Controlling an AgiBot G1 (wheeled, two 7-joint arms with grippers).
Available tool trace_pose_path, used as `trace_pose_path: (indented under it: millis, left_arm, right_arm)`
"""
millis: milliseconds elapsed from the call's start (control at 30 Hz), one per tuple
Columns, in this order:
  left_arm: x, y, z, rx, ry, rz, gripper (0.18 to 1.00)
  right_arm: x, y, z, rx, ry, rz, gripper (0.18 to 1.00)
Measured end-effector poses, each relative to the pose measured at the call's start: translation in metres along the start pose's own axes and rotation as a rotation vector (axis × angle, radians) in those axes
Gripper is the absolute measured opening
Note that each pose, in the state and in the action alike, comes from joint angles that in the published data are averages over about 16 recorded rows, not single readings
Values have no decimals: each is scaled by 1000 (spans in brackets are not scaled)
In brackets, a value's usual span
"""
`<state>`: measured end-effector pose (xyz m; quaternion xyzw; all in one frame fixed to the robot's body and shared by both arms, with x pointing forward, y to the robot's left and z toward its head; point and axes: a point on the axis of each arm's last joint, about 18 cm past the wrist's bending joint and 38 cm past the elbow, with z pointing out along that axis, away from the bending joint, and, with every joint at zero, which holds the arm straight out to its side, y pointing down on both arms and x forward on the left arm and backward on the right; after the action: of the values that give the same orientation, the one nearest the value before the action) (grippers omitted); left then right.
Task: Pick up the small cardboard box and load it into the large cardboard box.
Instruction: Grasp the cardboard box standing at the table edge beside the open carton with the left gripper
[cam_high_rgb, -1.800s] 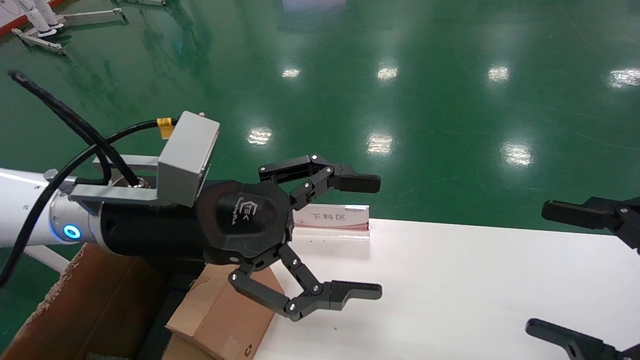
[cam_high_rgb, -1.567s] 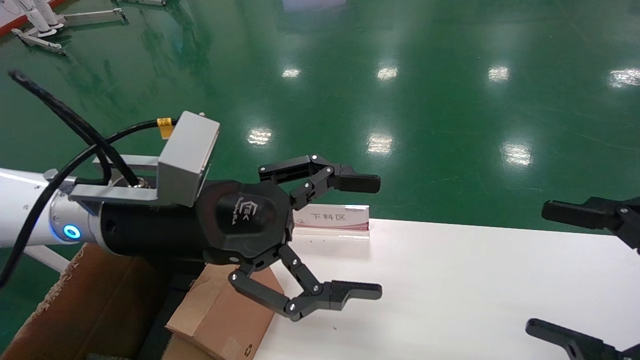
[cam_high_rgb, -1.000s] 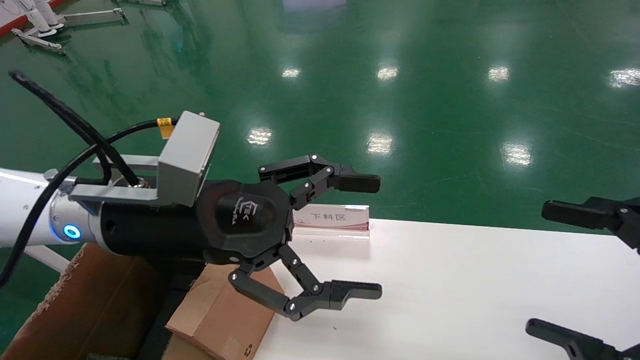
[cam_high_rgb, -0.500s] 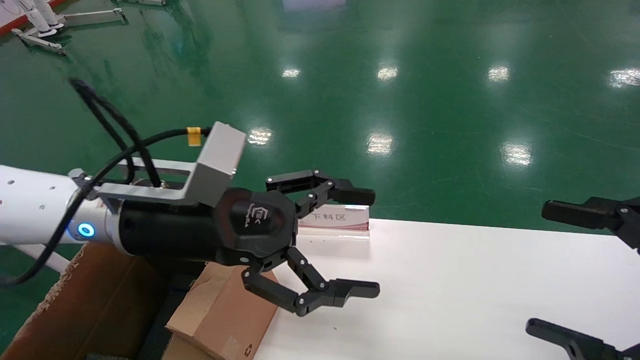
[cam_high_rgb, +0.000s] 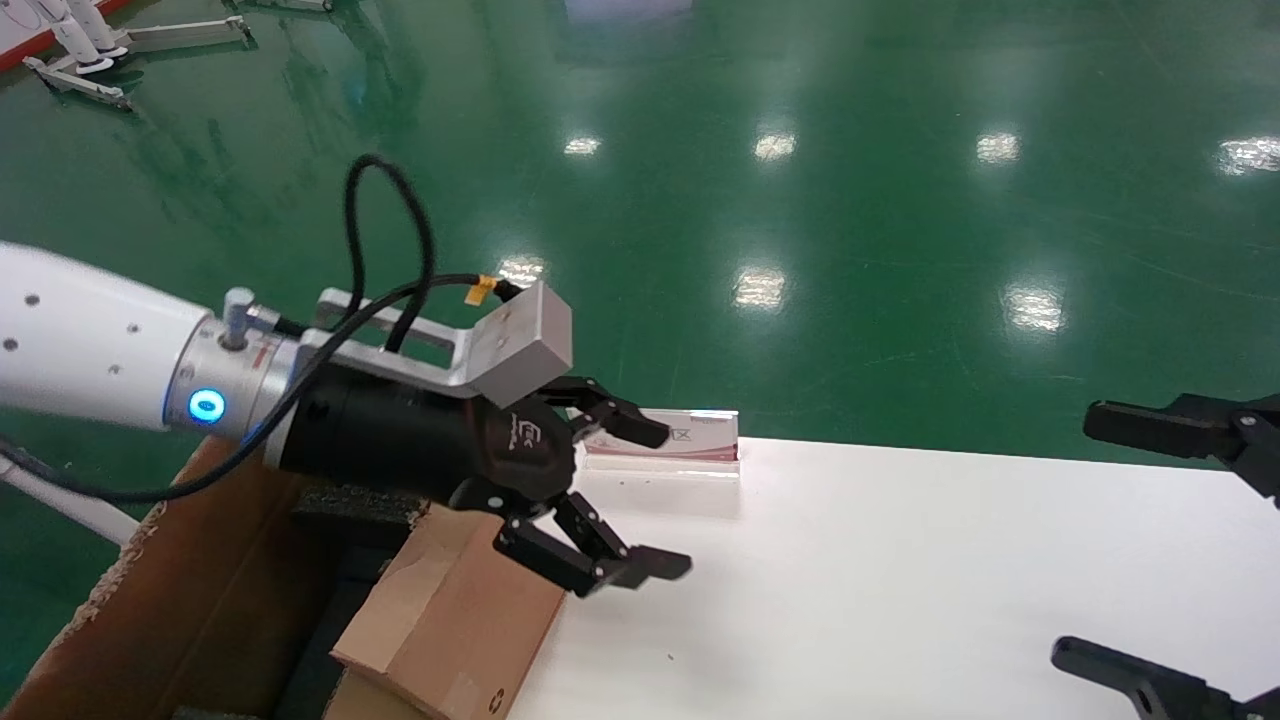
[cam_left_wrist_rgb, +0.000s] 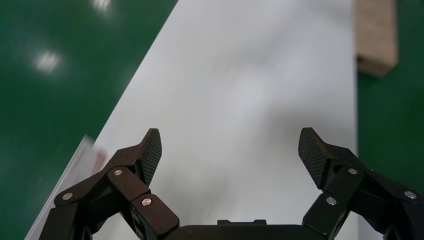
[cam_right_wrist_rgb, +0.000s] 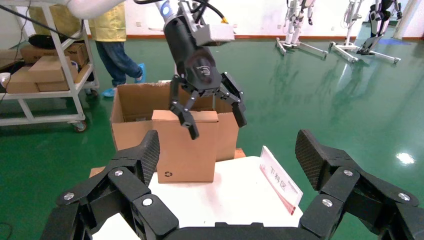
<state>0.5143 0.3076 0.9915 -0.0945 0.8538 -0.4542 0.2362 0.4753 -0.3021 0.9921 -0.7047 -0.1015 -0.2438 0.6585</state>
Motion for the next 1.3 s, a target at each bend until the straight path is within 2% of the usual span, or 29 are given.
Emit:
trace_pose_path:
  millis: [333,767,1000,1300]
  left_arm:
    - [-18,-12,-7,-251,-160,-173,995]
    - [-24,-21,-3,-433,-289,-409,995]
    - [-25,-23,1,-511,-345,-483,995]
    - [-29,-26,1,-584,-427,-529,995]
  right_arm:
    - [0,0,0,0,0,0,995]
    - [0,0,0,0,0,0,995]
    - [0,0,0,0,0,0,995]
    - [0,0,0,0,0,0,995]
